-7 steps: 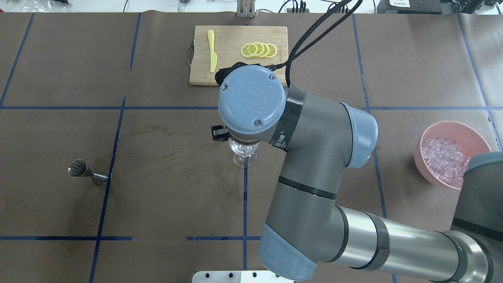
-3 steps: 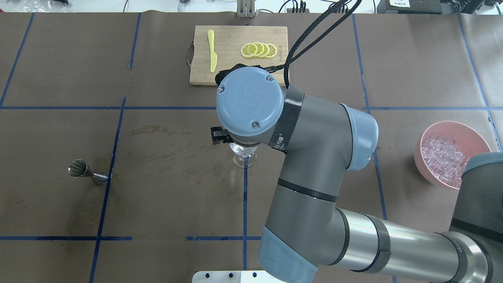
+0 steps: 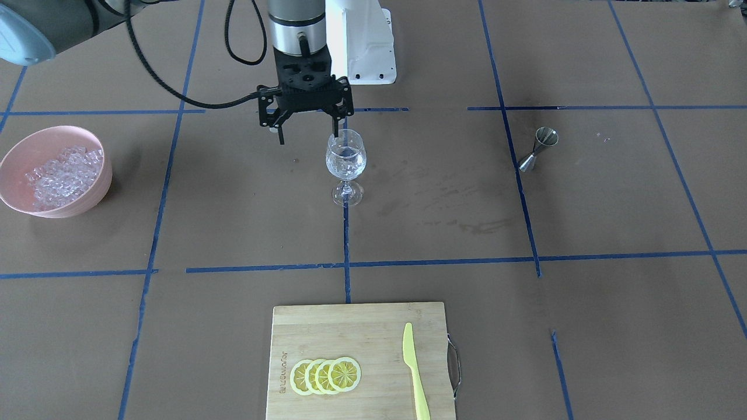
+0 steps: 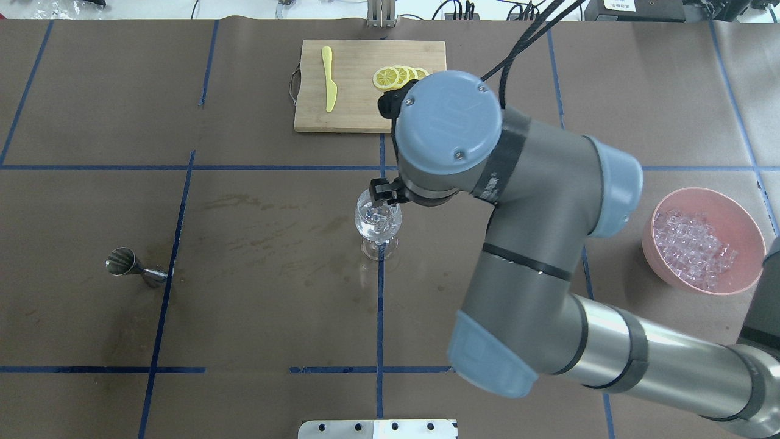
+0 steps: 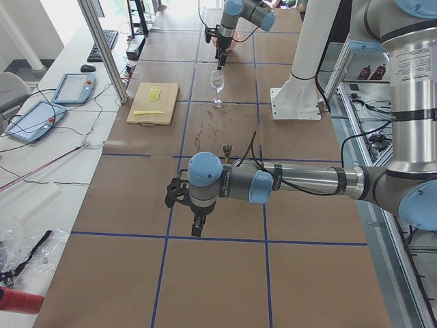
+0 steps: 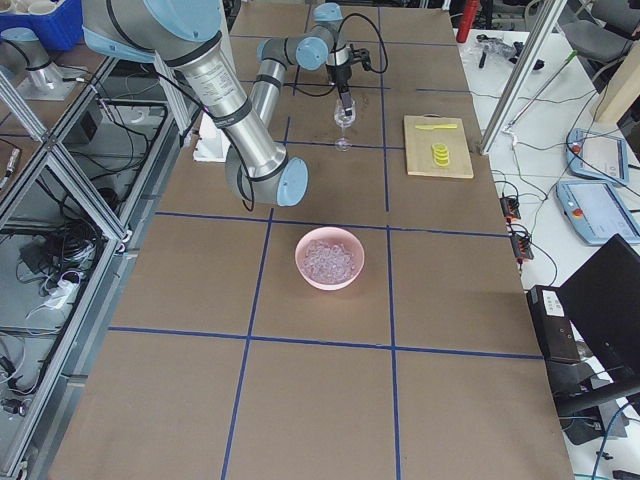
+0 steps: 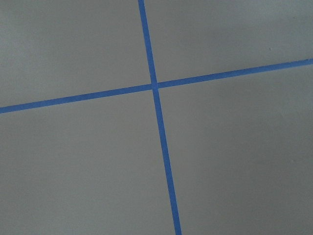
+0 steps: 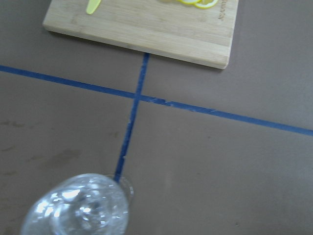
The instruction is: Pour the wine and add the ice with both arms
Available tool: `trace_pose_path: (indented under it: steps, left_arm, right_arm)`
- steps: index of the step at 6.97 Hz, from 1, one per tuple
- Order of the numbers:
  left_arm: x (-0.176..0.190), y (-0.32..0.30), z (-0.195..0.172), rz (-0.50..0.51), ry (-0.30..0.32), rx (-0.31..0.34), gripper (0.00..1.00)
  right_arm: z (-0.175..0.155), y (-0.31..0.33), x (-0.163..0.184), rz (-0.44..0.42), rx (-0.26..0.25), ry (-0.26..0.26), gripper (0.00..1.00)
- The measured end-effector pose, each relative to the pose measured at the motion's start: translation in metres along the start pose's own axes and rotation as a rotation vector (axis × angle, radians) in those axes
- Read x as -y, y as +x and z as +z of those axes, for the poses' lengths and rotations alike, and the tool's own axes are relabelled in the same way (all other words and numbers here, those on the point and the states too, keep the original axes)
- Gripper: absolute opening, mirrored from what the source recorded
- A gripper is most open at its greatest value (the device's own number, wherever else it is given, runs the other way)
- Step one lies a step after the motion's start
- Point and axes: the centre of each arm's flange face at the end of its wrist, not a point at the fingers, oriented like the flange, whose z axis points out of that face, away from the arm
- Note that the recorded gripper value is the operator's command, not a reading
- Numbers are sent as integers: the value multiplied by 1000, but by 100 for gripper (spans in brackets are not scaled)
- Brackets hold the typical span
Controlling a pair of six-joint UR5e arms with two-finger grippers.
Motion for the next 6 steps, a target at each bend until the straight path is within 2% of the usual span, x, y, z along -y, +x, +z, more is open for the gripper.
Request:
trace_pose_path:
  steps: [2,4,5,6]
  left_arm:
    - [0,0,0,0,0,0,100]
    - [1,1,0,2,0,0,100]
    - [1,1,0,2,0,0,100]
    - [1,1,0,2,0,1,100]
  right_arm:
    - [17,109,6,-110,-37,-15,100]
    - [48,248,-6,-188,-8,-49,100]
    - [53,319,-15,-202,-12,-77,100]
    - [55,390,-29,-184,-40,-110,100]
